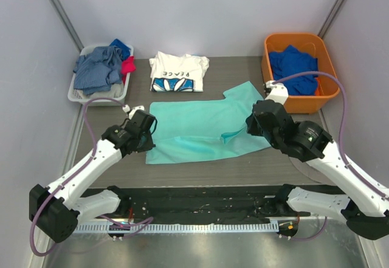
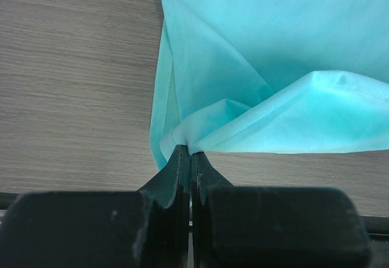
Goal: Fold and stack the t-shirts
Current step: Flatten the tshirt out
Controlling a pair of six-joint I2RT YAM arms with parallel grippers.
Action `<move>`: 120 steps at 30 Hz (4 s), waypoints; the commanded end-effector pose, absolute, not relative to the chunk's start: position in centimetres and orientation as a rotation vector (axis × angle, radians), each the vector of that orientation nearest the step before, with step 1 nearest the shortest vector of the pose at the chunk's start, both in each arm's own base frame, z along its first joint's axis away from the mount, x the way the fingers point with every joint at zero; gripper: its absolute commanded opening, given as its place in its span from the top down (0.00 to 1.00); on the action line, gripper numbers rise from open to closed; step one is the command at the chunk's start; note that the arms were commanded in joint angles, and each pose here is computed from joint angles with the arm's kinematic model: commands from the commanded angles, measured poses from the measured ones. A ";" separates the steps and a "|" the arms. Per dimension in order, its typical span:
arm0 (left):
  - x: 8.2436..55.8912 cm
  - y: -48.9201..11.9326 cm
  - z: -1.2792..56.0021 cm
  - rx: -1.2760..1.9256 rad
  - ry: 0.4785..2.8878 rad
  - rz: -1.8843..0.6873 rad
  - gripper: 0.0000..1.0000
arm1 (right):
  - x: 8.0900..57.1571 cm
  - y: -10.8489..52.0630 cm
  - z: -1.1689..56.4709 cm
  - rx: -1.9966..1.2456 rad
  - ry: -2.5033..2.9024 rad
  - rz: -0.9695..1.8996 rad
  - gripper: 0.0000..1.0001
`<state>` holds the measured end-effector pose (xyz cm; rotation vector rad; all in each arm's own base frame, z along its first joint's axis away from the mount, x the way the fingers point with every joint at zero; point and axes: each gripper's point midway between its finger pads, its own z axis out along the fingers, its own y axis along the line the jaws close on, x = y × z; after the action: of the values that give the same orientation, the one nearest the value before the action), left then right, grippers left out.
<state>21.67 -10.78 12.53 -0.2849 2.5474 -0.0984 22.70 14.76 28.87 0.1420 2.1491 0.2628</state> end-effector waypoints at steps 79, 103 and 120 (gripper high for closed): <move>18.7 -14.1 11.7 -0.267 2.545 -0.209 1.00 | 17.9 10.6 26.1 0.197 2.012 0.047 0.99; 15.0 -11.6 11.8 -0.437 2.508 -0.305 1.00 | 17.1 7.4 23.2 0.338 2.179 0.070 0.99; 14.7 -12.2 9.8 -0.522 2.513 -0.361 1.00 | 12.5 4.1 22.5 0.570 2.243 0.216 0.99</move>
<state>14.04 -11.56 9.52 -0.4943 2.5444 -0.3194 14.62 6.53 23.24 0.5318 2.1858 0.2737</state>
